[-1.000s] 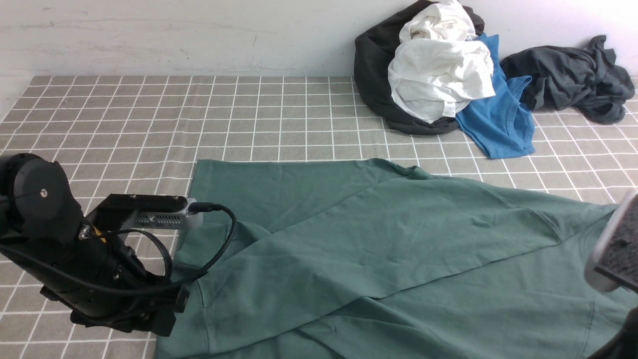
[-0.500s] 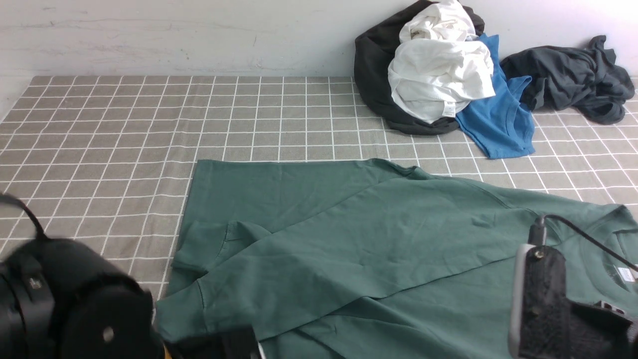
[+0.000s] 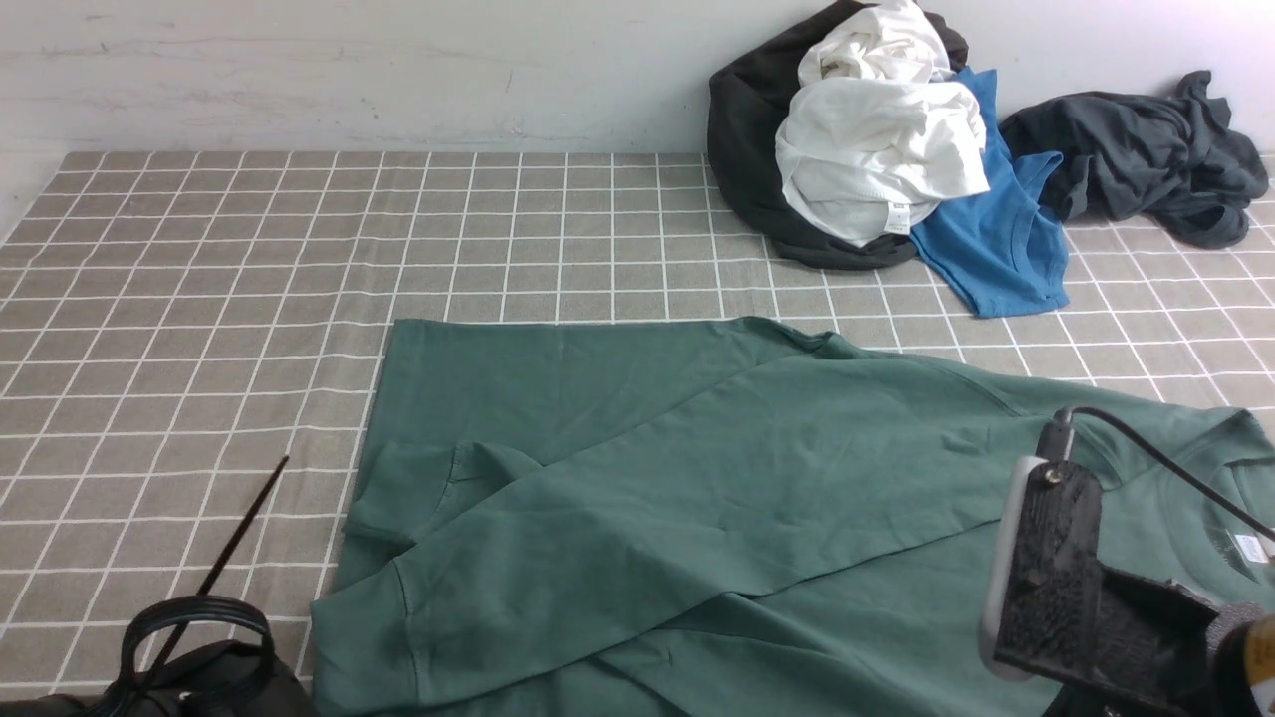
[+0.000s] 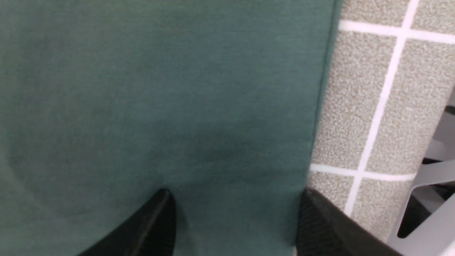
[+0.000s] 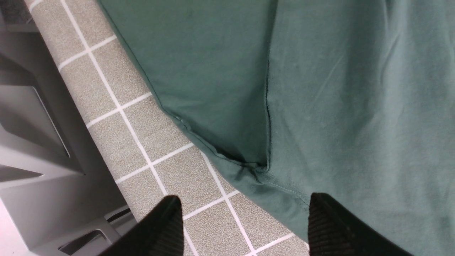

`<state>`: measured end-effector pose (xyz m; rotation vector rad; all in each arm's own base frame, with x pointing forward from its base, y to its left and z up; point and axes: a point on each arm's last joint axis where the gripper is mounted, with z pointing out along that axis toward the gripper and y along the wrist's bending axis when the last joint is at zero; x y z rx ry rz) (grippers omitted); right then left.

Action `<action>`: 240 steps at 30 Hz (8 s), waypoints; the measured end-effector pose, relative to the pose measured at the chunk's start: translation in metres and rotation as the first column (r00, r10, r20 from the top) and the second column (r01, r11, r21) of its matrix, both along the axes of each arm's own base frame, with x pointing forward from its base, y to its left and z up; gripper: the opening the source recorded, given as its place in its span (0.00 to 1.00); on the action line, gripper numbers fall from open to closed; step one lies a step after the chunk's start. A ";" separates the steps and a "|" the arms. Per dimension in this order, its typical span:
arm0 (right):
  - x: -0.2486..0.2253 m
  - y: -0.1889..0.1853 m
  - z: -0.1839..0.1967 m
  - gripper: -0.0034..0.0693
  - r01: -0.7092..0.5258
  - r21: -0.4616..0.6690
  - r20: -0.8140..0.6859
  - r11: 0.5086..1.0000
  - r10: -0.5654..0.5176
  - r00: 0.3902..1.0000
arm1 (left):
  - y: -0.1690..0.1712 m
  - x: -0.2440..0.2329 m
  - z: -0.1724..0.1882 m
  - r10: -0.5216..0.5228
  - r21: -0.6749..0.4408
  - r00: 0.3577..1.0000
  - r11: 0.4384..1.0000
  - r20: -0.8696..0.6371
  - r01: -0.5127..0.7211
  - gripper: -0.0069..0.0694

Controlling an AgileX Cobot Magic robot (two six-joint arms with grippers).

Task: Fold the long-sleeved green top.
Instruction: Use both arms simultaneously to clamp the lower edge of the clothing fabric, then use both arms to drag the lower edge of the fabric forward and fold it over the upper edge, then use the right arm to clamp the right edge of the fabric

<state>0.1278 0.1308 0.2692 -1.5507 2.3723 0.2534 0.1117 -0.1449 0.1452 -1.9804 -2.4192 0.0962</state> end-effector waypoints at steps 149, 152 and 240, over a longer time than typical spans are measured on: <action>0.269 -0.077 -0.006 0.05 0.125 -0.090 0.053 0.988 -0.121 0.991 | 0.061 0.297 0.143 0.494 -0.133 0.802 0.868 0.335 -0.479 0.11; 0.290 -0.079 -0.013 0.05 0.165 -0.074 0.059 0.984 -0.161 0.985 | 0.063 0.321 0.129 0.508 -0.136 0.793 0.860 0.337 -0.493 0.11; 0.208 -0.198 -0.094 0.87 0.985 0.023 -0.042 0.172 -0.984 0.173 | 0.037 0.225 0.110 0.757 -0.232 0.653 0.641 0.035 -0.731 0.08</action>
